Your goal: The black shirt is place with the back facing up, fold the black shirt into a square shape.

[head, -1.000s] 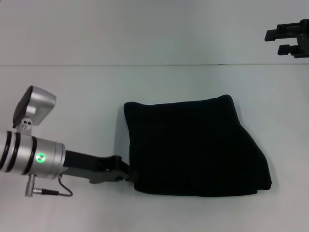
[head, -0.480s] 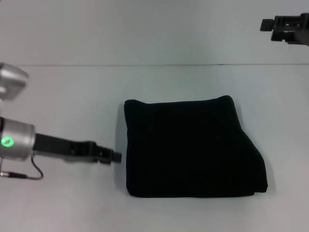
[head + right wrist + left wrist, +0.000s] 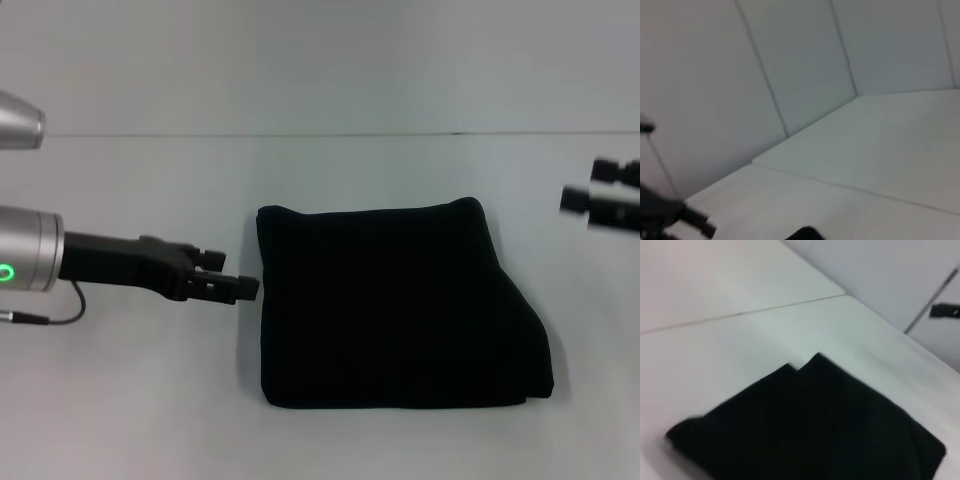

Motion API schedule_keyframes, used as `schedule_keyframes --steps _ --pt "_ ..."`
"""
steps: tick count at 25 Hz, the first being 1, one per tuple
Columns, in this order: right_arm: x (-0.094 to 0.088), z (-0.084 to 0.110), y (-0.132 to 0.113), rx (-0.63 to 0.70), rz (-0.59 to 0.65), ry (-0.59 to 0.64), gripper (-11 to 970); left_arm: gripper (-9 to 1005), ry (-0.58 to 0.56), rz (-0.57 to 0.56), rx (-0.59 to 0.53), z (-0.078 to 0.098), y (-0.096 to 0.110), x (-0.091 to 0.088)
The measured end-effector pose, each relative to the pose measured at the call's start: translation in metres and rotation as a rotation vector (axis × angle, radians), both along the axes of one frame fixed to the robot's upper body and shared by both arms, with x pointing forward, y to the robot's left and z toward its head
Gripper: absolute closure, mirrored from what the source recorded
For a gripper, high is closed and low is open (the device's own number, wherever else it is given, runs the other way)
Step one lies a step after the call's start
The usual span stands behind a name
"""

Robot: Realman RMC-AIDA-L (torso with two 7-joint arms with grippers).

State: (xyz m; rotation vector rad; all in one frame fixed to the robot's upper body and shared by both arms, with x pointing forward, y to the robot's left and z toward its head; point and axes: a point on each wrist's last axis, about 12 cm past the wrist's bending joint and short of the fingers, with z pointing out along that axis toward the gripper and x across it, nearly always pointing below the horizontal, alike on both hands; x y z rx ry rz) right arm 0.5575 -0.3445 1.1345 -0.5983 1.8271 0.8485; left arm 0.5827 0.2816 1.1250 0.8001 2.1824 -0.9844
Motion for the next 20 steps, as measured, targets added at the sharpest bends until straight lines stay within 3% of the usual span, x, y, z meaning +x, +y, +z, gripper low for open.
schedule_keyframes --steps 6,10,20 --pt "-0.020 -0.021 0.012 -0.034 0.079 -0.019 24 122 -0.071 -0.087 0.003 0.004 -0.017 0.003" --pt "-0.020 -0.030 0.022 -0.102 0.135 -0.006 69 62 -0.096 -0.107 0.020 0.002 -0.031 0.004" --pt "-0.018 -0.033 0.034 -0.164 0.204 -0.046 88 62 -0.152 -0.149 0.004 0.003 -0.049 0.004"
